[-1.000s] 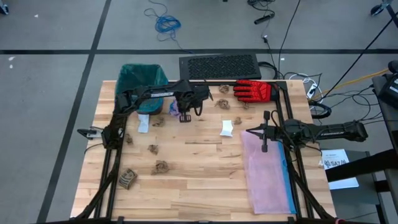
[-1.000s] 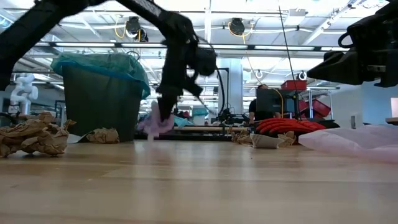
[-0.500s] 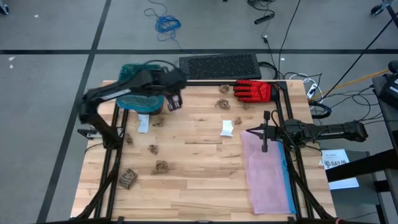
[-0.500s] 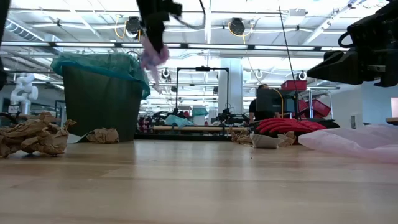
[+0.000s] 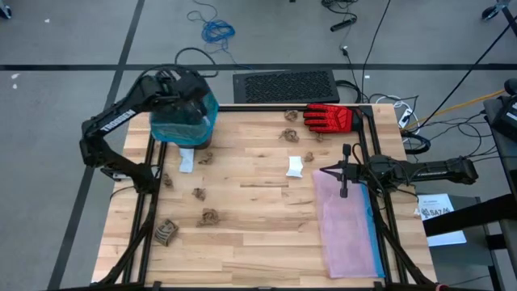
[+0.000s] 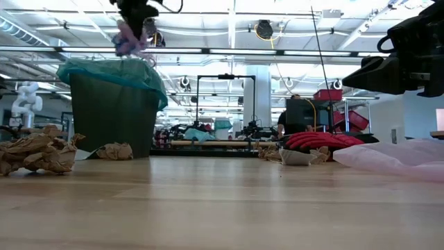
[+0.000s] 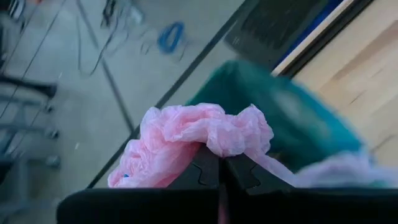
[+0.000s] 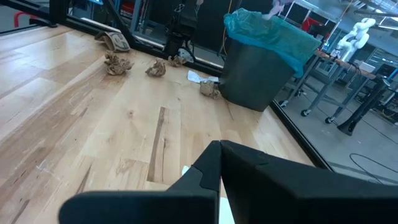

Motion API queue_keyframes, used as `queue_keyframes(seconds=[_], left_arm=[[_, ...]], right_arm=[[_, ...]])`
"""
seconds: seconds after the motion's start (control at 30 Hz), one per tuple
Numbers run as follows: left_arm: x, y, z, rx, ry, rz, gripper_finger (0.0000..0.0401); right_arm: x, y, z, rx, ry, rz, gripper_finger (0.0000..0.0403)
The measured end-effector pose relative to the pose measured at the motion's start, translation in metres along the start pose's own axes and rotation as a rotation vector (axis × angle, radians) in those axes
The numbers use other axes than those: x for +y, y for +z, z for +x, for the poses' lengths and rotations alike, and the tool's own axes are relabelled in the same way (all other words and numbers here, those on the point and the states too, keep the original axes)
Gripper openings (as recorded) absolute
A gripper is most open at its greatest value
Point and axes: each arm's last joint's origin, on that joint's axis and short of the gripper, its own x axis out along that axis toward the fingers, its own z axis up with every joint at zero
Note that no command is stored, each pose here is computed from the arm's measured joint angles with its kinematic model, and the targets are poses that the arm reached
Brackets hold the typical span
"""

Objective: Place trash/remove bag and relplace
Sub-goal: Put the pink plastic bag into the black trash bin

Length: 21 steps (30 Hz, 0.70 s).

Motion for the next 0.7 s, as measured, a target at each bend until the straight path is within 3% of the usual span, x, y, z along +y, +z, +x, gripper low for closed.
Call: queue_keyframes(seconds=[0.33,0.5,0.7], left_arm=[[0.006,0.01,0.04,0.154,0.014,0.106,0.0008],[-0.002,0.015,0.055,0.215,-0.008,0.194,0.0057],[-0.011,0.019,0.067,0.259,-0.013,0.22,0.0135]], right_arm=[[0.0,0.0,0.0,0.0,0.0,0.0,0.0],[0.0,0.0,0.0,0.0,0.0,0.0,0.0],[0.0,0.0,0.0,0.0,0.0,0.0,0.0]])
